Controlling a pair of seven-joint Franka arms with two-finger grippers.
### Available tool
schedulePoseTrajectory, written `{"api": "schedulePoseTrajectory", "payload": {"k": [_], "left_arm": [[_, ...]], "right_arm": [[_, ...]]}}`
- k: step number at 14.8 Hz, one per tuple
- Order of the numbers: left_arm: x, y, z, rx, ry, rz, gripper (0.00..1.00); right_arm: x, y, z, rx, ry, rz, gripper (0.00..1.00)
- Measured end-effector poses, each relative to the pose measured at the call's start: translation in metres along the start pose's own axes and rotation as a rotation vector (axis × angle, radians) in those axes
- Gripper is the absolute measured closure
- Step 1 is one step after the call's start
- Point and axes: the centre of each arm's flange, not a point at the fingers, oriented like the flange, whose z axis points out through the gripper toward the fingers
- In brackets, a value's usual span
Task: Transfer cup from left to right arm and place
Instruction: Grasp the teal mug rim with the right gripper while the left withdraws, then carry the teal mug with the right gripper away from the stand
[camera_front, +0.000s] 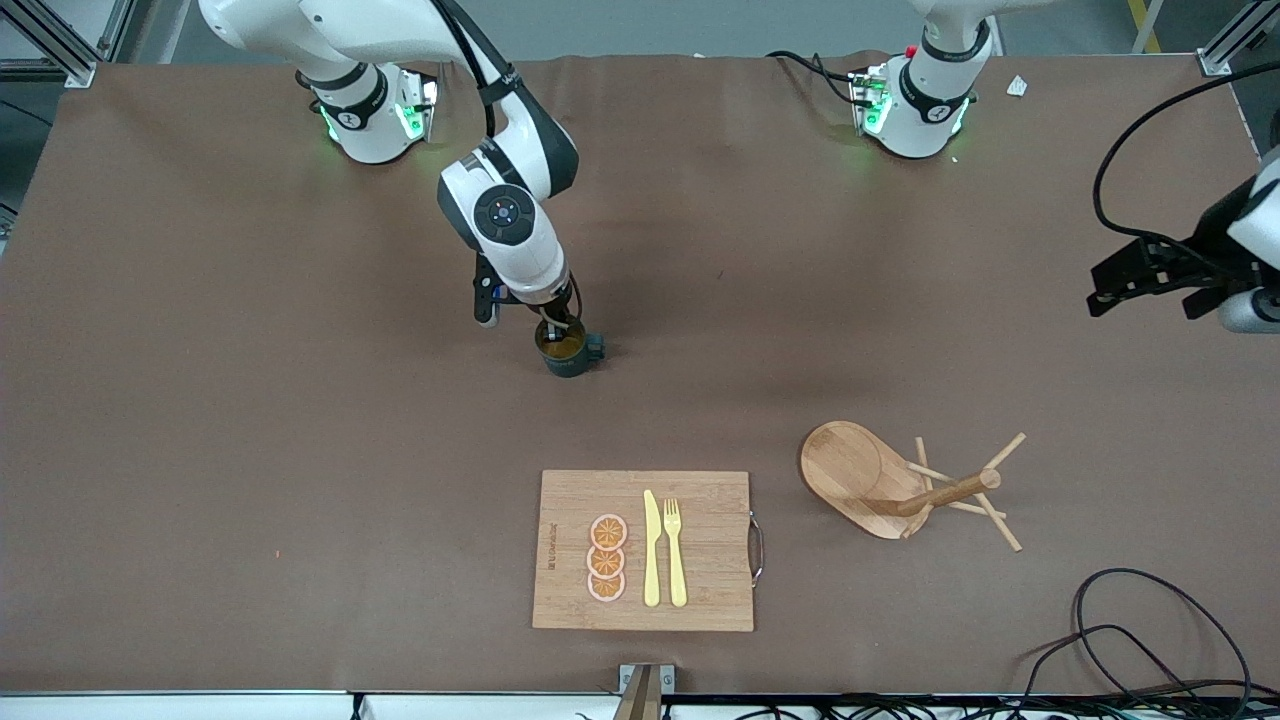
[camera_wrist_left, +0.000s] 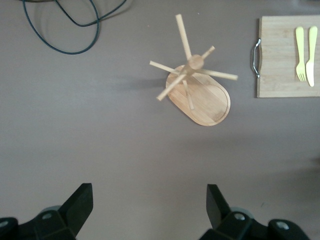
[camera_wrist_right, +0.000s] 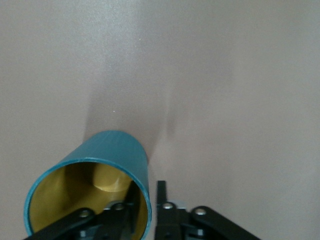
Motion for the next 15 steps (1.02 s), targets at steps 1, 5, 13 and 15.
{"api": "schedulePoseTrajectory", "payload": {"k": [1, 5, 13, 15], "left_arm": [[0.000, 0.004, 0.002, 0.007, -0.003, 0.003, 0.00], [0.002, 0.004, 0.008, 0.019, -0.014, -0.002, 0.00], [0.001, 0.003, 0.004, 0.019, -0.010, -0.005, 0.00], [-0.001, -0.001, -0.001, 0.020, -0.003, -0.011, 0.00]], "right_arm": [[0.000, -0.002, -0.003, 0.006, -0.002, -0.018, 0.95], [0.018, -0.007, -0.014, -0.053, 0.024, -0.246, 0.95], [0.145, -0.042, -0.079, -0.073, -0.030, -0.777, 0.95], [0.188, -0.049, -0.090, -0.087, -0.049, -0.941, 0.95]]}}
